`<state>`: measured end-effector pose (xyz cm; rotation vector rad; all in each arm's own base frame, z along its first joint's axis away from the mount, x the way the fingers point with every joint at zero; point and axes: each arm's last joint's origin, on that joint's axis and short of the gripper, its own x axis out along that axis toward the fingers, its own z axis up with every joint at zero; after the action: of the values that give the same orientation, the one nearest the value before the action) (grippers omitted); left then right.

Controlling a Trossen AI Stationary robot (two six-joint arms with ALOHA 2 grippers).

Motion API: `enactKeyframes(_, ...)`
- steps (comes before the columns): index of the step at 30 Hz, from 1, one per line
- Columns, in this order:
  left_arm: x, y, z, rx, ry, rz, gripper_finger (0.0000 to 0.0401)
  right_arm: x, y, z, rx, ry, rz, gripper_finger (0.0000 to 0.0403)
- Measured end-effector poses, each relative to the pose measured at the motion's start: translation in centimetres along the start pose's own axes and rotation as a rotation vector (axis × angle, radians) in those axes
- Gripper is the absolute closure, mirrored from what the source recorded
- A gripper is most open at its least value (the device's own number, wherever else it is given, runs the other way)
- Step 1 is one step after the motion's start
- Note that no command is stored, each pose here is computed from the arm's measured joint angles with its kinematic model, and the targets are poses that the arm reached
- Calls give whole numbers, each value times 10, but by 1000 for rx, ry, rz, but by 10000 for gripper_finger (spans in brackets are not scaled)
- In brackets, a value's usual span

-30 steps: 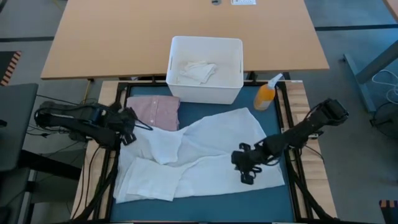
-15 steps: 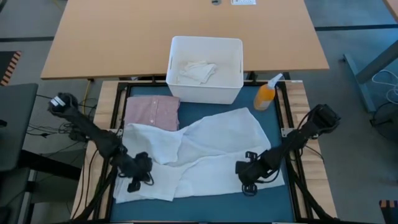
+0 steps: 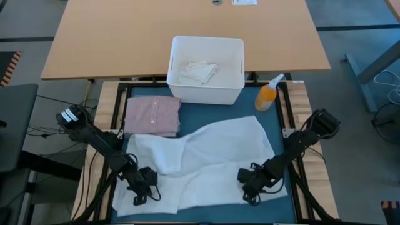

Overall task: Fold Laundry from Bin
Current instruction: Fold the white shirt

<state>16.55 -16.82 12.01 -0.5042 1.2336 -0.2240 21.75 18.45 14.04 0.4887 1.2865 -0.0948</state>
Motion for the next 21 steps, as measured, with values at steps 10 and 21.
enactKeyframes(10, -4, -19, 9, -14, 128, 21, 401, -32, 1, 1, 24, -7, 101, 381)
enactKeyframes(21, -71, -44, 30, 143, -144, 24, 391, -105, -23, 25, -85, -119, 154, 379)
